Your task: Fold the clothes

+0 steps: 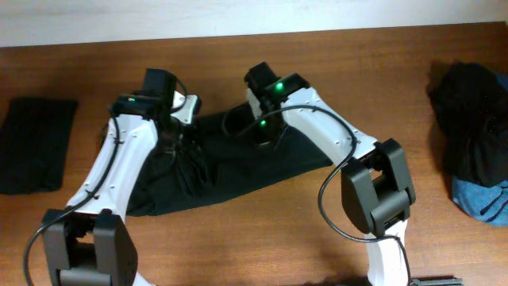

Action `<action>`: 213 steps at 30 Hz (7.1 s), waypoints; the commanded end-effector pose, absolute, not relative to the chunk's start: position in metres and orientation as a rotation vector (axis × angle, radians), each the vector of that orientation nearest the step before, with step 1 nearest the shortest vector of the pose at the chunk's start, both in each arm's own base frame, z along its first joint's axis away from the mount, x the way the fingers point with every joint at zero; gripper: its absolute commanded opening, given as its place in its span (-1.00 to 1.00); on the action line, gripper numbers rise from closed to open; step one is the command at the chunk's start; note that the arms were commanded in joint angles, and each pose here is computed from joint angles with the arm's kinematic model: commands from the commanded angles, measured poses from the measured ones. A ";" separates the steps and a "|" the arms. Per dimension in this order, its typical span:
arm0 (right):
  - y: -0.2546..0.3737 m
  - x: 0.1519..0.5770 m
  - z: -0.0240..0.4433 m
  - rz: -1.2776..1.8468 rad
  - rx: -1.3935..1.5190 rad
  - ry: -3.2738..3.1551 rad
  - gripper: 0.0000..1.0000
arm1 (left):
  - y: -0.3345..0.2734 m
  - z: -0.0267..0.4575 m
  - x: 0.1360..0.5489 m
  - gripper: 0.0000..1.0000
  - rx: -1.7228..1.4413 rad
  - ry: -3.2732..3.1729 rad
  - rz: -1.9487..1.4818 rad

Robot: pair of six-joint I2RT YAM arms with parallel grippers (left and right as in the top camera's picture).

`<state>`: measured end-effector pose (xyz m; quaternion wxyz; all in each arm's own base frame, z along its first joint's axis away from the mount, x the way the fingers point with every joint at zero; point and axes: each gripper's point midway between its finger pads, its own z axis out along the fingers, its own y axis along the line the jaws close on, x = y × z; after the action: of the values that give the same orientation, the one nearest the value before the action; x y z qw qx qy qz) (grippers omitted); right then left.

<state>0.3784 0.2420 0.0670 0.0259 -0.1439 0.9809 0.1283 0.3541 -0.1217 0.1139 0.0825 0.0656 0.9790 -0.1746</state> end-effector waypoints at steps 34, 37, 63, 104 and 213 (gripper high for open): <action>0.143 0.383 0.004 0.189 -0.231 3.133 -0.92 | -0.064 -0.008 0.312 -0.92 0.104 3.166 -0.022; 0.128 0.383 -0.007 0.189 -0.177 3.135 -0.92 | -0.064 -0.008 0.312 -0.92 0.103 3.166 -0.020; 0.059 0.422 0.053 0.211 -0.078 3.095 -0.83 | -0.051 0.136 0.391 -0.92 0.003 2.935 0.017; 0.044 0.419 0.068 0.445 -0.164 3.077 0.25 | 0.053 0.079 0.400 0.36 -0.019 2.881 0.078; 0.066 0.427 0.077 0.533 -0.312 2.999 0.95 | -0.056 0.134 0.404 0.47 0.008 3.008 -0.075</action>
<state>0.4331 0.0646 0.0851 0.0521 -0.1006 0.9777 0.1767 0.4106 -0.0466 0.1411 0.0855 0.0174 0.9959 -0.0256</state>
